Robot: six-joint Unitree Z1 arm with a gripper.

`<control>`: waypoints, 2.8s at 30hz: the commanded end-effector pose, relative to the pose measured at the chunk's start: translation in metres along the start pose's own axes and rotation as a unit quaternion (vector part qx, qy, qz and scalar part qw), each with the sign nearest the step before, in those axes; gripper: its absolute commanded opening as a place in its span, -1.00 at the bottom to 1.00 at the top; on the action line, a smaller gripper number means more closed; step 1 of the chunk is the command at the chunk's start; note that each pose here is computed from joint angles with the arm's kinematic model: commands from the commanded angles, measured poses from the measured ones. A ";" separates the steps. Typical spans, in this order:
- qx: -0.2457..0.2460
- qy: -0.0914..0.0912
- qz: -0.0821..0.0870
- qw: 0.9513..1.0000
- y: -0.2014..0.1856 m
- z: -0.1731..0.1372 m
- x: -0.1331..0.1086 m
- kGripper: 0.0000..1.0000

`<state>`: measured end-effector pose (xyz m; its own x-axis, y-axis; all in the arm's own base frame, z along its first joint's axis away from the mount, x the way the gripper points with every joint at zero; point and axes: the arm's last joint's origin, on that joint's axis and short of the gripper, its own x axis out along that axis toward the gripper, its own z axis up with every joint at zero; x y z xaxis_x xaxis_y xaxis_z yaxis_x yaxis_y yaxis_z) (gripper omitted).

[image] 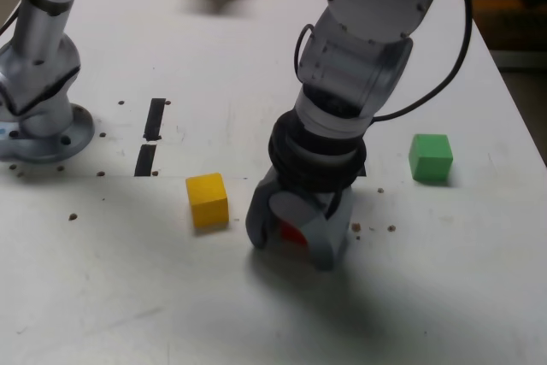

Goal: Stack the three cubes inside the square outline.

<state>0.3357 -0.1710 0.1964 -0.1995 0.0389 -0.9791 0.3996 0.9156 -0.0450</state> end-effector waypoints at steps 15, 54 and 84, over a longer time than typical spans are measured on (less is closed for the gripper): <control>-0.054 -0.054 0.042 0.996 0.008 -0.031 -0.038 -1.00; -0.182 -0.064 -0.003 0.981 0.111 -0.040 -0.006 0.12; -0.150 -0.082 0.065 0.983 0.072 -0.118 -0.093 0.91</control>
<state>0.2839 -0.0580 0.2992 -0.0084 0.1213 -0.9926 0.1200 0.9856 0.1194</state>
